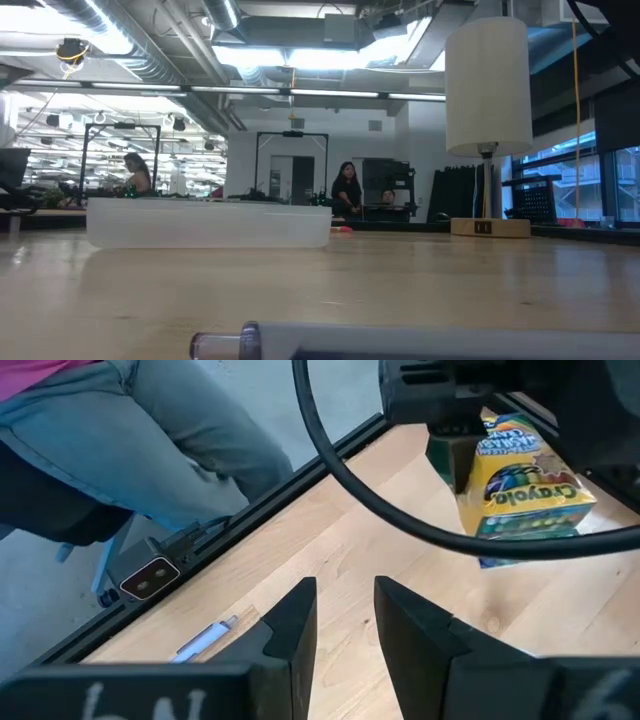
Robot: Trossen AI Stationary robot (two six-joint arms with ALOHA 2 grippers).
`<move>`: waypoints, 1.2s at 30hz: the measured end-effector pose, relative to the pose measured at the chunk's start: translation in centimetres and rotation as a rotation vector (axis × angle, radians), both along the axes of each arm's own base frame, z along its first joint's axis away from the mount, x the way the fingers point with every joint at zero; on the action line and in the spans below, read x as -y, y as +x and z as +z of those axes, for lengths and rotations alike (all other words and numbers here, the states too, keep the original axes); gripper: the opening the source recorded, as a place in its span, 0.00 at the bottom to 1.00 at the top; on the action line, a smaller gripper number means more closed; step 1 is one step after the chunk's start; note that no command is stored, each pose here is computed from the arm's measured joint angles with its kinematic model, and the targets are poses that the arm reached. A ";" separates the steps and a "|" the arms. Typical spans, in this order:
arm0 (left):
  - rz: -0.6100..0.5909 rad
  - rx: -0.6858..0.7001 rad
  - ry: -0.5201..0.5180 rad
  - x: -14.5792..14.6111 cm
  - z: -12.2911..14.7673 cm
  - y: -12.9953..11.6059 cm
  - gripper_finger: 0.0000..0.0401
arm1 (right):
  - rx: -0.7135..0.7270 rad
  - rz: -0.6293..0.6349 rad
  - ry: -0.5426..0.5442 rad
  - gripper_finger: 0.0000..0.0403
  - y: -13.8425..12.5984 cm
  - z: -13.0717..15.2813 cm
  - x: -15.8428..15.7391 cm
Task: Pack school essentials
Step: Put the yellow crayon box into the transparent supply box
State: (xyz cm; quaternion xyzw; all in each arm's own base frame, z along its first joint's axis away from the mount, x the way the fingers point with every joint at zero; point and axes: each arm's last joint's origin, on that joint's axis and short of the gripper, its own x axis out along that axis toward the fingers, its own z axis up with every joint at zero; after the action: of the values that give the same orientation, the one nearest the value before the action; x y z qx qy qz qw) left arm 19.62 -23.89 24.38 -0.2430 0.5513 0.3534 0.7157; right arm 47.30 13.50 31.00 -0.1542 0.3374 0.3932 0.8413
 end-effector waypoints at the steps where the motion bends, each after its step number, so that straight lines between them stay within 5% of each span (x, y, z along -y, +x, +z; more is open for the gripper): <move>1: -0.002 0.000 0.000 0.0 0.0 0.0 0.73 | 0.000 0.000 0.000 0.26 0.0 0.0 0.0; 11: -0.052 -0.036 0.025 -0.9 0.0 0.8 0.73 | -0.107 -0.112 -0.004 0.26 -0.6 0.1 0.6; 18: -0.154 -0.088 0.058 -3.1 0.0 3.0 0.73 | -0.167 -0.206 -0.038 0.26 -3.0 3.0 2.5; 25: -0.256 -0.136 0.109 -6.3 0.1 5.6 0.73 | -0.206 -0.382 -0.198 0.26 -5.9 5.5 4.7; 36: -0.428 -0.178 0.151 -12.4 -0.2 9.7 0.73 | -0.243 -0.556 -0.309 0.26 -9.5 8.4 6.6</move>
State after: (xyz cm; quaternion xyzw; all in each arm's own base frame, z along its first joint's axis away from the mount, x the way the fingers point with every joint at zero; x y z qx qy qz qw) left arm 29.28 -11.48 24.21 -0.0345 0.6230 0.2540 0.7390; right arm 37.77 6.92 39.38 -0.1341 0.5200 0.1082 0.8366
